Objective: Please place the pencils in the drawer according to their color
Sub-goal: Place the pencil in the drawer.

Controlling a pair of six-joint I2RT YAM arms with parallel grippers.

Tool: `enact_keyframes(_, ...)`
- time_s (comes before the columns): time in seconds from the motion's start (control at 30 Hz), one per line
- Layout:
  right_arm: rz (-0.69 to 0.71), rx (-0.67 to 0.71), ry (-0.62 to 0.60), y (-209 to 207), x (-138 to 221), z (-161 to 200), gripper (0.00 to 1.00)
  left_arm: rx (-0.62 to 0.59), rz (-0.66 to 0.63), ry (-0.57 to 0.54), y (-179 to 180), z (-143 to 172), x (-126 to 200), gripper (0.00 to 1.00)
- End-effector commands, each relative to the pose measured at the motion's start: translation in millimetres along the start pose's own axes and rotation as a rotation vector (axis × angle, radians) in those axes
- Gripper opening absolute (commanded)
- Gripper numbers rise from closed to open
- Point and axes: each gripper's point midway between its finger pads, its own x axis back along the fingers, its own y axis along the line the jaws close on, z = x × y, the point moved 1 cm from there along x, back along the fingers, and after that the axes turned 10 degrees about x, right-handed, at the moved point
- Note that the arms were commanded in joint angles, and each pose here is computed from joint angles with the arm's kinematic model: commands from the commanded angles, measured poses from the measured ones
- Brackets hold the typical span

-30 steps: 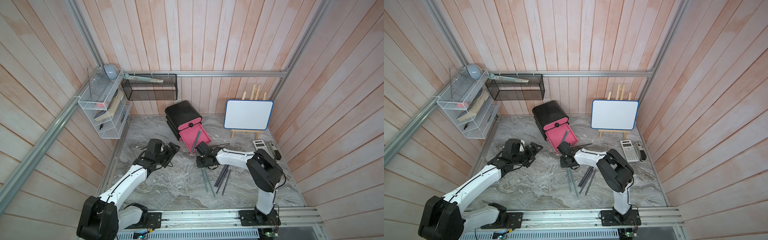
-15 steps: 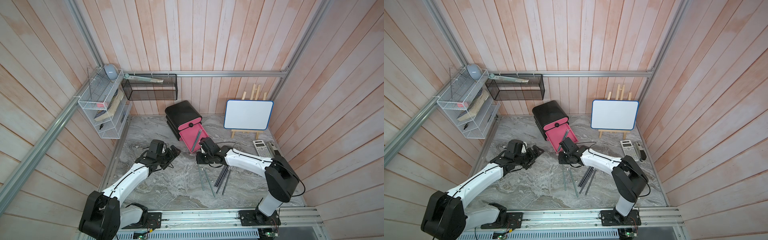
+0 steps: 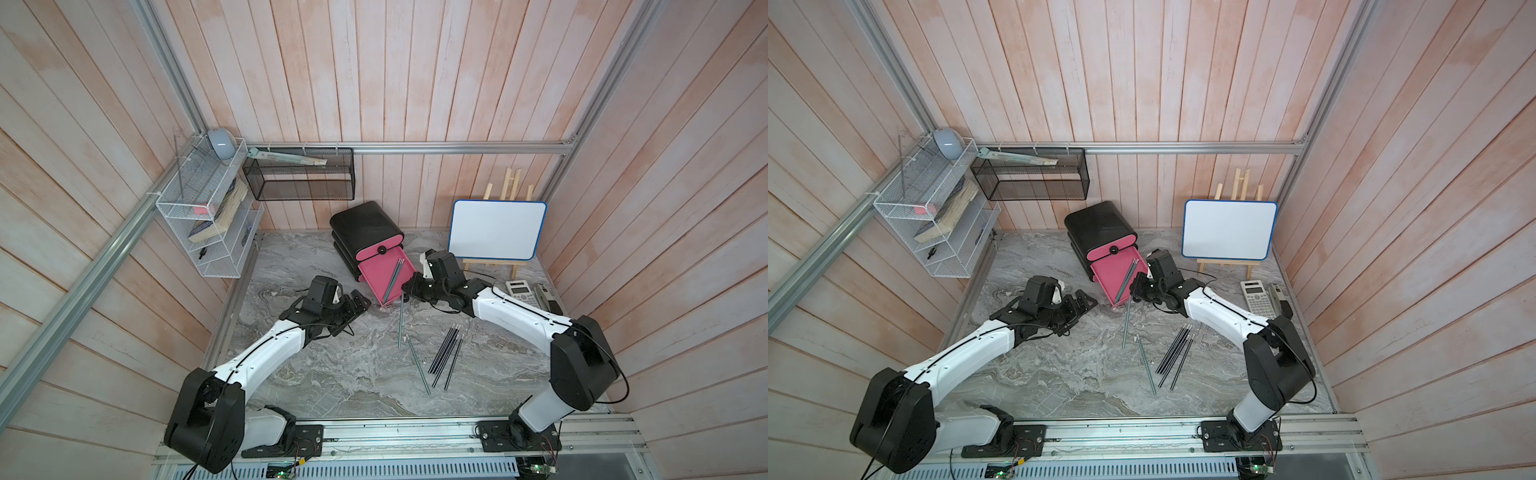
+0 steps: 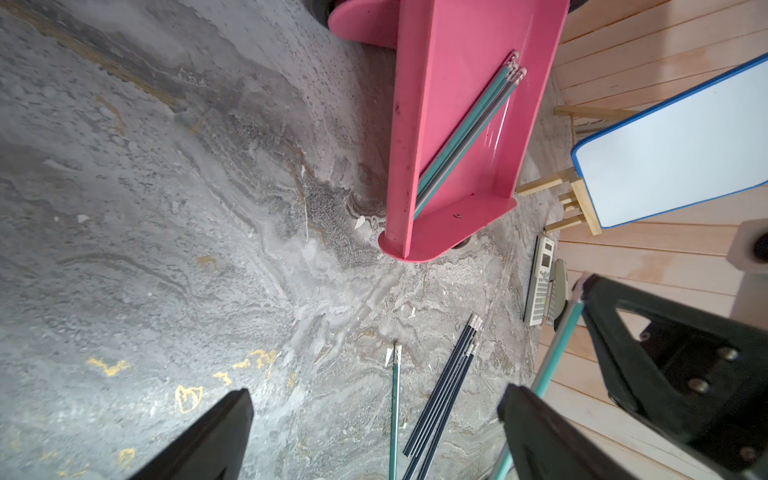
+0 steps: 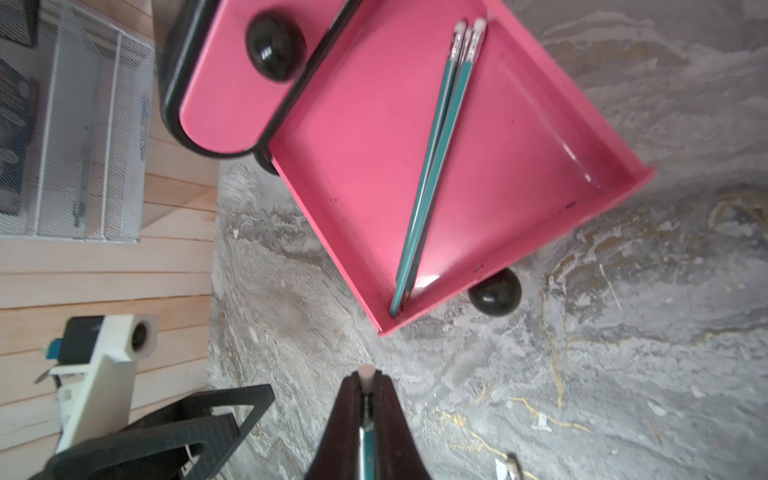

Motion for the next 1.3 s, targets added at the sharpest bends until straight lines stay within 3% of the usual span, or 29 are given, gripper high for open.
enact_keyframes(0.0,-0.083,-0.069,-0.083,11.5,-4.1,-34.1,0.0,-0.053,0.075,-0.015,-27.2,-7.5,1.4,1.0)
enact_keyframes(0.4,0.012,-0.143,-0.312,-17.4,-22.9,-103.3,0.0,-0.064,0.093,-0.027,-39.7,-17.4,-7.3,0.99)
enact_keyframes(0.77,0.169,-0.074,-0.414,-43.2,-49.3,-140.4,0.0,-0.079,0.111,-0.03,-50.1,-22.5,-10.2,1.0)
enact_keyframes(1.27,0.19,0.012,-0.319,-41.6,-92.2,-111.5,0.0,-0.087,0.13,-0.025,-55.4,-24.2,-14.5,1.0)
